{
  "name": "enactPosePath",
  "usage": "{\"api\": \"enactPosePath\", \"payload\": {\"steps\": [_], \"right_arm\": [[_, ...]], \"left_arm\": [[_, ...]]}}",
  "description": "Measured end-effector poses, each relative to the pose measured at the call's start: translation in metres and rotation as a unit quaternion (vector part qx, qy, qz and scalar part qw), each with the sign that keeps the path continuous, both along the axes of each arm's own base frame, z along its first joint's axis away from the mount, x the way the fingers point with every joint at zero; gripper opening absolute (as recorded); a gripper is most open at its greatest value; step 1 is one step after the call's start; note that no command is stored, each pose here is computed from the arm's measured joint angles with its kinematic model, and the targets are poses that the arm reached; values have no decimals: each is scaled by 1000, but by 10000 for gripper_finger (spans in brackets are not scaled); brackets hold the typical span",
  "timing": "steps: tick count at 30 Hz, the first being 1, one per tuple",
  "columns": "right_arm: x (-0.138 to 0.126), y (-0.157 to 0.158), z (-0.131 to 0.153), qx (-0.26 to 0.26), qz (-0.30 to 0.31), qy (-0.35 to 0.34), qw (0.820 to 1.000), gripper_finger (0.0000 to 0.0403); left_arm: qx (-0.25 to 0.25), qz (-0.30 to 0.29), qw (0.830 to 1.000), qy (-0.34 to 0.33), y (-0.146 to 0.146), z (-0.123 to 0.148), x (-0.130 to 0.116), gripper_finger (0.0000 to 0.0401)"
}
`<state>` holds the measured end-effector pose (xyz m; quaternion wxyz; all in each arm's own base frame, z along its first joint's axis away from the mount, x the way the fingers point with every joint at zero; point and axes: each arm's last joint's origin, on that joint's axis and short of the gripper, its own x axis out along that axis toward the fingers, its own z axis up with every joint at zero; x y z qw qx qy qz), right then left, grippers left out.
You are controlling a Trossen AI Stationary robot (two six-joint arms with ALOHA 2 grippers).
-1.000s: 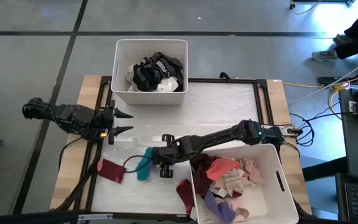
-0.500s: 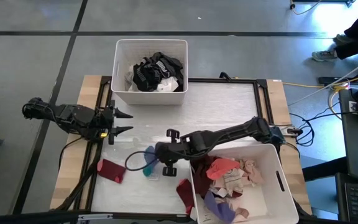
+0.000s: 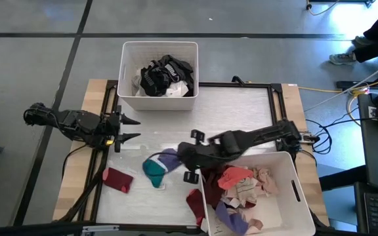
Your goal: Sort clothes
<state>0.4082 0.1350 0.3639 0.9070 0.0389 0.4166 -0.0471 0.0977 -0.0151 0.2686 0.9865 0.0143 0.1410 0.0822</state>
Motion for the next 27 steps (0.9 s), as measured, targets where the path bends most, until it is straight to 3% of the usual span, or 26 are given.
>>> {"api": "enactPosePath", "payload": {"steps": [9, 17, 27], "right_arm": [[-63, 36, 32, 3, -71, -2, 997, 19], [-115, 68, 25, 21, -182, 64, 981, 19], [-149, 108, 20, 129, -255, 74, 955, 19]], "left_arm": [[0, 0, 1000, 0, 0, 0, 0, 210], [0, 0, 1000, 0, 0, 0, 0, 210], [1, 0, 1000, 3, 0, 0, 0, 210]]}}
